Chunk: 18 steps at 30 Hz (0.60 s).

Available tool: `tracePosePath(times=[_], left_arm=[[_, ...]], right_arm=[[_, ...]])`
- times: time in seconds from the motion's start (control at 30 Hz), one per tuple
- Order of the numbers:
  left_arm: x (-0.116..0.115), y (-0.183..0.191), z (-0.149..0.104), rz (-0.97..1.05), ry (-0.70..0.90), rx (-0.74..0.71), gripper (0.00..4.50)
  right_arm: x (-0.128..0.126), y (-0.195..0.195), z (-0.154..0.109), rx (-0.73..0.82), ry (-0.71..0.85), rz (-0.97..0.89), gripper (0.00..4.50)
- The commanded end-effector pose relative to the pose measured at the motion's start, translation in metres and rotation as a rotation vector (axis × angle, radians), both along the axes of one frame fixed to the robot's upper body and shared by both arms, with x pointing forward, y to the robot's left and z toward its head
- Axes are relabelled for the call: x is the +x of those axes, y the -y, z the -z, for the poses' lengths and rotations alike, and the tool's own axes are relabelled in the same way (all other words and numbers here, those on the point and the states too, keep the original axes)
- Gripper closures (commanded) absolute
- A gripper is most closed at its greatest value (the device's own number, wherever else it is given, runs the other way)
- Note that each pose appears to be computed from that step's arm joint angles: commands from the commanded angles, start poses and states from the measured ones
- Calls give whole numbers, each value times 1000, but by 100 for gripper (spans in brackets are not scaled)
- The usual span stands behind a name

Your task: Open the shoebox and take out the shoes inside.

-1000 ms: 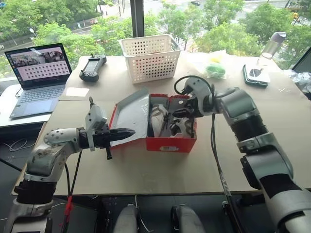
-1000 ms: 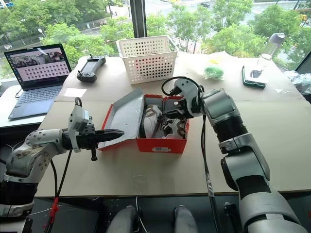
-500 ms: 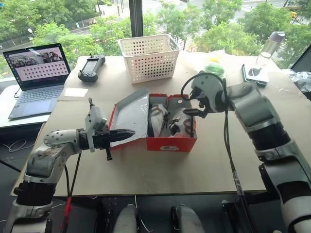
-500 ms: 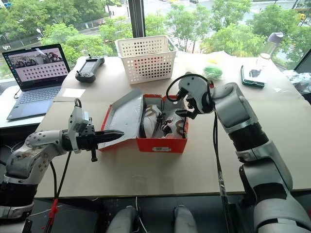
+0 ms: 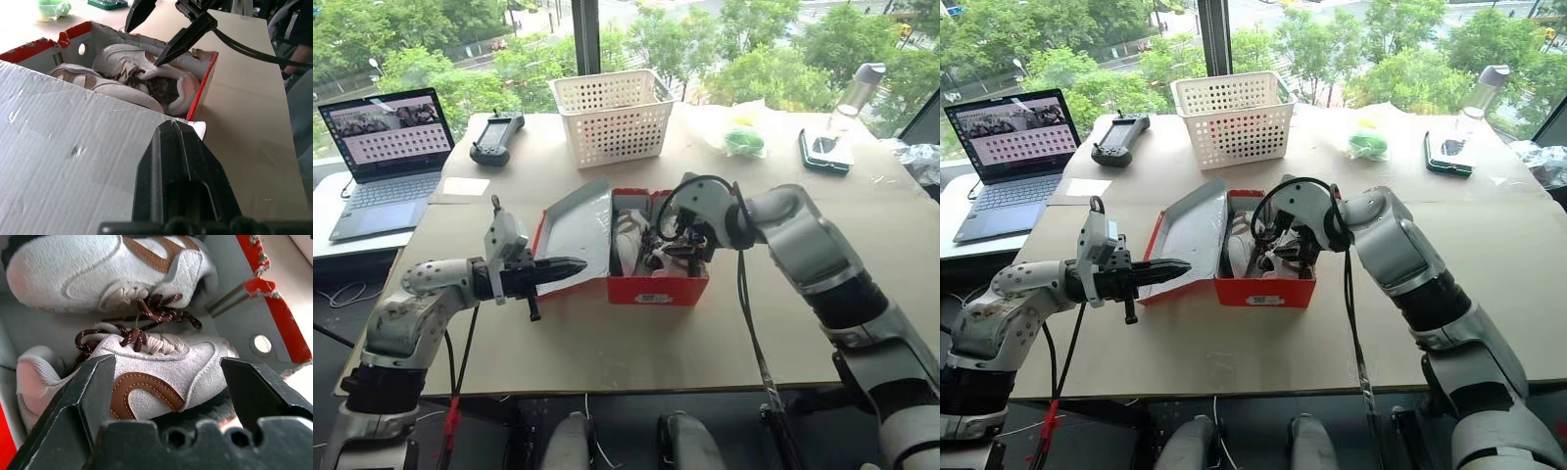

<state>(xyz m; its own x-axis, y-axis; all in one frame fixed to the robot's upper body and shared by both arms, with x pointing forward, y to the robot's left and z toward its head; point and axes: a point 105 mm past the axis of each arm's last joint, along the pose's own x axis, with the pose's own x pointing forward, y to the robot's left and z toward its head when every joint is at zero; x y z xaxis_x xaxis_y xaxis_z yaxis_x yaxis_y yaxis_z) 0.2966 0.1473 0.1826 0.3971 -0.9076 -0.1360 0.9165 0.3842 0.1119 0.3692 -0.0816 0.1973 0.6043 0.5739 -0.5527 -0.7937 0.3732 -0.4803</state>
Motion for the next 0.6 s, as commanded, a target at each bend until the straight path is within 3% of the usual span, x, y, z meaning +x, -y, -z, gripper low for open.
tracePosePath(times=[0.03,0.27,0.4,0.6], left_arm=[[0,-1,-11,-2,32,-10,450],[-1,0,-8,1,24,-5,450],[-1,2,-7,2,21,-5,450],[-2,3,-4,6,17,-6,450]], right_arm=[[-1,-11,-17,31,62,-5,38],[10,-2,-40,72,106,53,38],[21,9,-55,226,26,182,38],[24,21,-35,332,-149,321,38]])
